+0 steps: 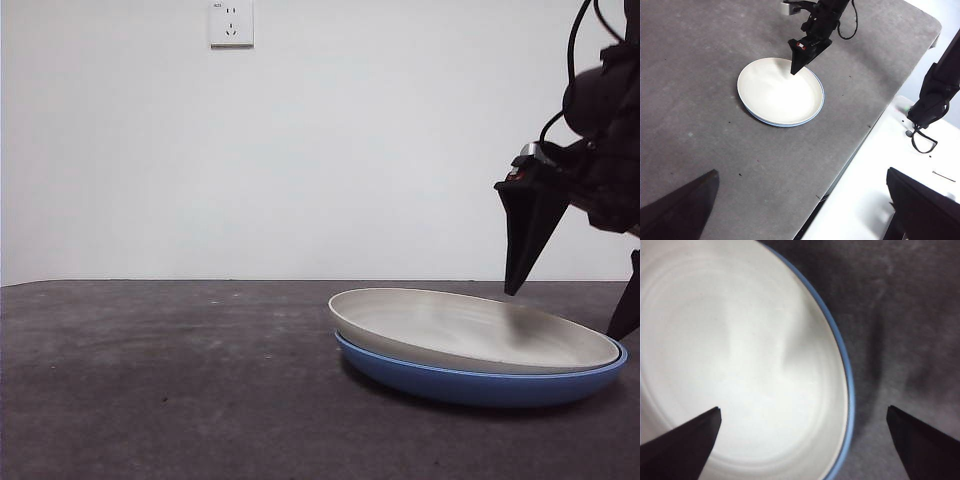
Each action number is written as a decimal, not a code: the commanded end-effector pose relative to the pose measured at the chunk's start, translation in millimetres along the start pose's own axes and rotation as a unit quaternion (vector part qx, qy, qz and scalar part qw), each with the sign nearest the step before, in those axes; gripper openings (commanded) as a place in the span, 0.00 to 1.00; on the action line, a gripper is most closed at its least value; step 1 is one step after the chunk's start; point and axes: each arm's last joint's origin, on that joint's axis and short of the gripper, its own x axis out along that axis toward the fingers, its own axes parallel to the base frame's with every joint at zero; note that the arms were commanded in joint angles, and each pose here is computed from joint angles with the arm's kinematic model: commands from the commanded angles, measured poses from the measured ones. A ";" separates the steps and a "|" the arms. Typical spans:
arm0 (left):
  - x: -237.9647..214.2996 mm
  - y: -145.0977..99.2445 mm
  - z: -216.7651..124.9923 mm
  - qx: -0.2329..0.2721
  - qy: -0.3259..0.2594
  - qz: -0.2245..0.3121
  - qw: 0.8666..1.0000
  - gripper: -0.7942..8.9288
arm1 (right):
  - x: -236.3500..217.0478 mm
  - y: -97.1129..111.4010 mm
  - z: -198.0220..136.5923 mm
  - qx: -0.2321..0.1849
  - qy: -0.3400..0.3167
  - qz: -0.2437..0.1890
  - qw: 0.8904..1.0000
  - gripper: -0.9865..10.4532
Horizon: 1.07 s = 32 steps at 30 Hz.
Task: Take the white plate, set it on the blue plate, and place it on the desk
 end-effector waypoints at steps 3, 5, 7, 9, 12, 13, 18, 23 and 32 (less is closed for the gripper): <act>-1.5 -1.0 2.6 0.010 -0.005 -0.004 1.000 0.74 | 12.3 -5.2 5.4 -0.002 0.013 0.011 1.000 0.59; -1.5 -1.0 2.5 0.010 -0.005 -0.004 1.000 0.74 | 14.3 -6.1 5.8 -0.001 0.015 0.013 1.000 0.57; -1.6 -1.1 2.4 0.010 -0.005 -0.004 1.000 0.74 | 15.6 -7.2 6.1 -0.002 0.017 0.012 1.000 0.49; -1.6 -1.1 2.3 0.010 -0.005 -0.004 1.000 0.74 | 15.2 -7.9 6.3 -0.001 0.016 0.012 1.000 0.35; -1.6 -1.1 2.2 0.010 -0.004 -0.004 1.000 0.74 | 15.2 -8.6 5.7 0.002 0.019 0.010 1.000 0.23; -1.6 -1.1 2.2 0.009 -0.004 -0.004 1.000 0.74 | 15.3 -9.2 5.6 0.004 0.020 0.008 1.000 0.22; -1.6 -1.1 2.2 0.010 -0.004 -0.004 1.000 0.74 | 18.8 -12.5 4.1 0.014 0.034 -0.008 0.999 0.12; -1.6 -1.1 2.1 0.009 -0.003 -0.004 1.000 0.74 | 19.0 -14.5 3.8 0.016 0.035 -0.039 0.999 0.09; -1.6 -1.2 1.9 0.009 -0.002 -0.004 1.000 0.74 | 6.5 -9.7 9.2 0.017 0.018 -0.025 0.999 0.09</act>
